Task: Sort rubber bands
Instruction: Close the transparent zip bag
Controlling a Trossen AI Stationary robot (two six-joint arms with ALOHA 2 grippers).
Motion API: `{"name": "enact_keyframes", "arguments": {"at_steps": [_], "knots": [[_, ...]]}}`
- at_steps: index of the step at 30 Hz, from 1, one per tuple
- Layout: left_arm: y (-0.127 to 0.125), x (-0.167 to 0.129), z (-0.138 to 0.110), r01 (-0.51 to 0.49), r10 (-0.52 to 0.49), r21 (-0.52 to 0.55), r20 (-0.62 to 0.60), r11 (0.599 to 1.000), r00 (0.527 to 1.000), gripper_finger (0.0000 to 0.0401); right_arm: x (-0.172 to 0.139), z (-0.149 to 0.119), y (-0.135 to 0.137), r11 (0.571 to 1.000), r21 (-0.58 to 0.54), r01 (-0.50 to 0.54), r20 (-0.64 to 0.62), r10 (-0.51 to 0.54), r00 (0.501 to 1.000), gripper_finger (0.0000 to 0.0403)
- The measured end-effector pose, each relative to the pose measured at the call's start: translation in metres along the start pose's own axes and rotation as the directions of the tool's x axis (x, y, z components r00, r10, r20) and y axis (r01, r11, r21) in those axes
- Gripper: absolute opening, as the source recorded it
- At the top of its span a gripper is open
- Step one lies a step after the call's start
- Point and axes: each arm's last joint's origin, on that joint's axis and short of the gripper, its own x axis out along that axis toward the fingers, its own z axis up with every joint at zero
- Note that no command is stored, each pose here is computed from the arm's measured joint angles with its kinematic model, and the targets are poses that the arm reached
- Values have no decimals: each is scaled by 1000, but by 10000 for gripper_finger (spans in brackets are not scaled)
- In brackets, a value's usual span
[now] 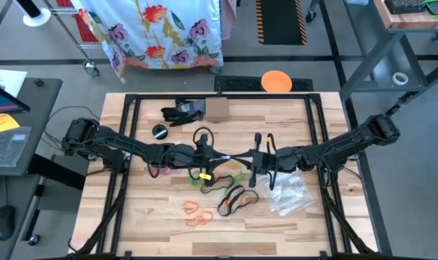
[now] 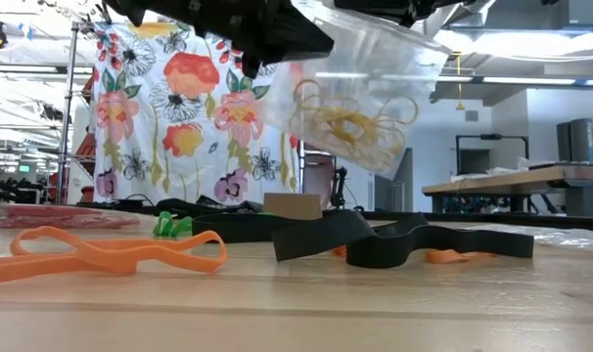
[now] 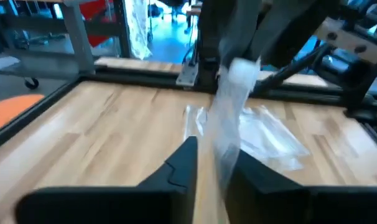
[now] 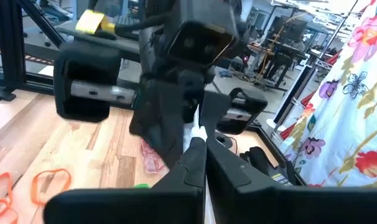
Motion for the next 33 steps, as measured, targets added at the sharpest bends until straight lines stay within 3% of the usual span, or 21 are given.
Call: {"name": "enact_keyframes", "arguments": {"at_steps": [5, 23, 27, 33], "knots": [[-1, 0, -3, 46, -51, -127, -36, 991, 998, 103, -1, 0, 2, 1000, -12, -1, 1, 1, 1000, 0], [-3, 0, 2, 40, -40, -48, 14, 998, 999, 105, -2, -1, 4, 1000, -25, -11, -15, 11, 1000, 0], [-2, -3, 6, 43, -41, -53, 30, 998, 999, 81, -2, -1, 4, 1000, -26, -12, -18, 11, 1000, 0], [-3, -11, 13, 44, -42, -52, 41, 998, 998, 8, -2, -2, 4, 999, -29, -15, -26, 14, 1000, 1]]}}
